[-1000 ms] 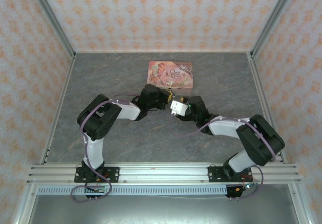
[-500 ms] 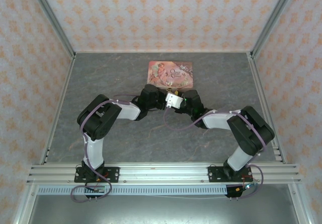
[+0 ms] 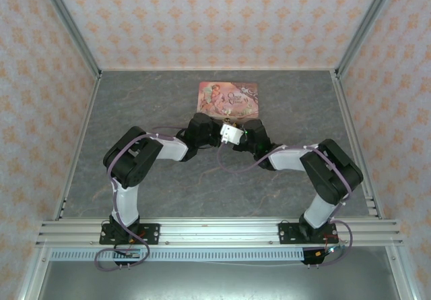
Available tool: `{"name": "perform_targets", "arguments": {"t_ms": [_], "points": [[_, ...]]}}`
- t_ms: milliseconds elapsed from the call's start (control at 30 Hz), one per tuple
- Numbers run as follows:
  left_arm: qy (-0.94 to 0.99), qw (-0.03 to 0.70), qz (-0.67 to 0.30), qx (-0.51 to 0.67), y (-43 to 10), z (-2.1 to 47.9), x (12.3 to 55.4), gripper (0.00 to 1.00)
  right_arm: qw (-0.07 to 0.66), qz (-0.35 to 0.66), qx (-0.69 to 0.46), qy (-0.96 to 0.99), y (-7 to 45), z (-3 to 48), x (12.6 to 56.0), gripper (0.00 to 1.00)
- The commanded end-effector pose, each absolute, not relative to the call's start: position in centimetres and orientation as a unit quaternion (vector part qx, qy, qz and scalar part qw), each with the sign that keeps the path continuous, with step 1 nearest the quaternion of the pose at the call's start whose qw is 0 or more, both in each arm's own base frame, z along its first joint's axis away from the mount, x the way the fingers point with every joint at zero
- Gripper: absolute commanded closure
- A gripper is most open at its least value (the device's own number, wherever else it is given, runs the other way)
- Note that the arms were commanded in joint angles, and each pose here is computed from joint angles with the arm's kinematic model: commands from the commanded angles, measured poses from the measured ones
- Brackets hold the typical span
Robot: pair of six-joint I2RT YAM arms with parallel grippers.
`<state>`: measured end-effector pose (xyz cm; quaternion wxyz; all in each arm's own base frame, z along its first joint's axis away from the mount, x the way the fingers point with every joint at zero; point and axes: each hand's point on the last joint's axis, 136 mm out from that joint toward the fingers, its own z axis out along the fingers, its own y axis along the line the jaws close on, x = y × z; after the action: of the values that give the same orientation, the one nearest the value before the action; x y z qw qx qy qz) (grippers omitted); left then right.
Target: Unlock a padlock with a key
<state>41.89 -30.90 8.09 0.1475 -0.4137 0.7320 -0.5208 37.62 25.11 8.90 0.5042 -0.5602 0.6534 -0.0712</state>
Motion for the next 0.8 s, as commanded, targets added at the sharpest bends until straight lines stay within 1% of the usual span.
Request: {"name": "perform_targets", "arguments": {"t_ms": [0,233,433,767], "points": [[0.719,0.141,-0.551,-0.399,-31.7,11.2,42.3,1.0,0.506,-0.07,-0.551,0.66,25.3,9.2,38.5,0.74],[0.72,0.141,-0.549,-0.4,-31.7,11.1,42.3,1.0,0.502,-0.08,-0.547,0.665,25.0,8.9,38.8,0.83],[0.72,0.14,-0.549,-0.402,-31.6,10.9,42.2,1.0,0.51,-0.072,-0.522,0.68,24.5,9.3,39.1,0.99],[0.72,0.139,-0.547,-0.404,-31.6,10.8,42.2,1.0,0.558,0.009,-0.391,0.732,24.5,10.9,39.7,1.0]]}}
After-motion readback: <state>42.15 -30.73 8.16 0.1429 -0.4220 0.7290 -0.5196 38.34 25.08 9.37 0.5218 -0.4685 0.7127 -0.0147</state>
